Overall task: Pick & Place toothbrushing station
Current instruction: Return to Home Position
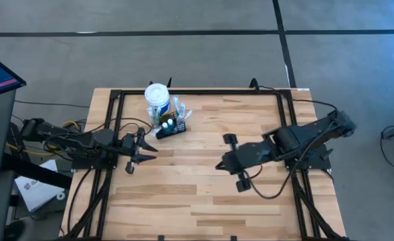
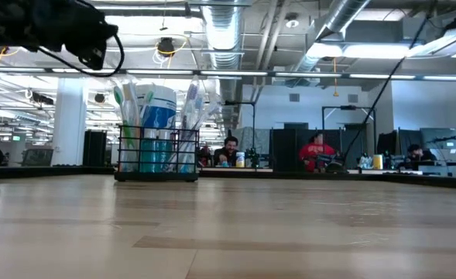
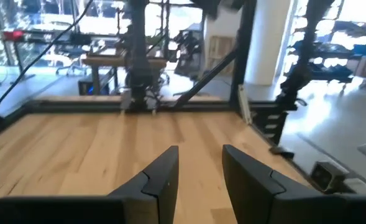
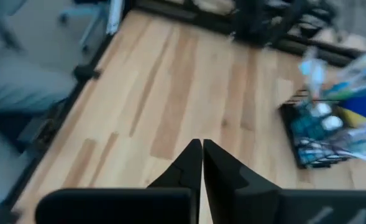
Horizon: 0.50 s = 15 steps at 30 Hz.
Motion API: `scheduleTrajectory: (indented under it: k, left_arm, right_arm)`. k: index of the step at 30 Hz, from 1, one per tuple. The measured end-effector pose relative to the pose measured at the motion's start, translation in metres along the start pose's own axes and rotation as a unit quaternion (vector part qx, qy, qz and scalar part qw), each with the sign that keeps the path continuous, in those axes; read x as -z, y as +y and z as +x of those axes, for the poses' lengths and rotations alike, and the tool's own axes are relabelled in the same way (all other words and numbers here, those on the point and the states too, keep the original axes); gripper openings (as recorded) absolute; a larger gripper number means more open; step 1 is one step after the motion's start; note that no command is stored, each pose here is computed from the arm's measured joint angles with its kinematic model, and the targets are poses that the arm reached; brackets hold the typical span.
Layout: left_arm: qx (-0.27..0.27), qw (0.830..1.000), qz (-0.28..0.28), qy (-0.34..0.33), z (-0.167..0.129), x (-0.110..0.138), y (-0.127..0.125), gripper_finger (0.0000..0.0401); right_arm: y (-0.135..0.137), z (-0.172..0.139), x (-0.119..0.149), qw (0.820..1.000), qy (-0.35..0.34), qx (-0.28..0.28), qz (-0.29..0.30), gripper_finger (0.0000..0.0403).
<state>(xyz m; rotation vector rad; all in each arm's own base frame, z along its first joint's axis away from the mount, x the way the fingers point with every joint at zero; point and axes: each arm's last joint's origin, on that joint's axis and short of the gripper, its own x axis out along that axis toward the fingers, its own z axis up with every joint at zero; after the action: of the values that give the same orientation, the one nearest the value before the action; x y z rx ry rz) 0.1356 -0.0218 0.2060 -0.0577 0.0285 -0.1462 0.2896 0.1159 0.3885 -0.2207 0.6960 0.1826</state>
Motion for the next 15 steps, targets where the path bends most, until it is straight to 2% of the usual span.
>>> scheduleTrajectory:
  k: [5, 10, 13, 15]
  left_arm:
    - [0.004, 1.0, 0.004, -0.029, -0.009, 0.0, 0.0, 0.0117]
    - [0.011, 0.999, 0.013, -0.042, -0.017, 0.011, 0.001, 0.0117]
    - [0.001, 0.999, 0.004, -0.052, -0.02, 0.013, 0.005, 0.0117]
    - [0.012, 0.998, 0.005, -0.063, -0.021, 0.011, 0.006, 0.0117]
  right_arm:
    - [0.006, -0.004, 0.06, 0.991, -0.115, 0.032, 0.052, 0.0007]
    - [0.01, -0.011, 0.111, 0.948, -0.282, 0.075, 0.125, 0.0001]
    - [0.013, -0.008, 0.138, 0.937, -0.315, 0.097, 0.114, 0.0001]
    - [0.013, -0.009, 0.149, 0.932, -0.33, 0.109, 0.101, 0.0001]
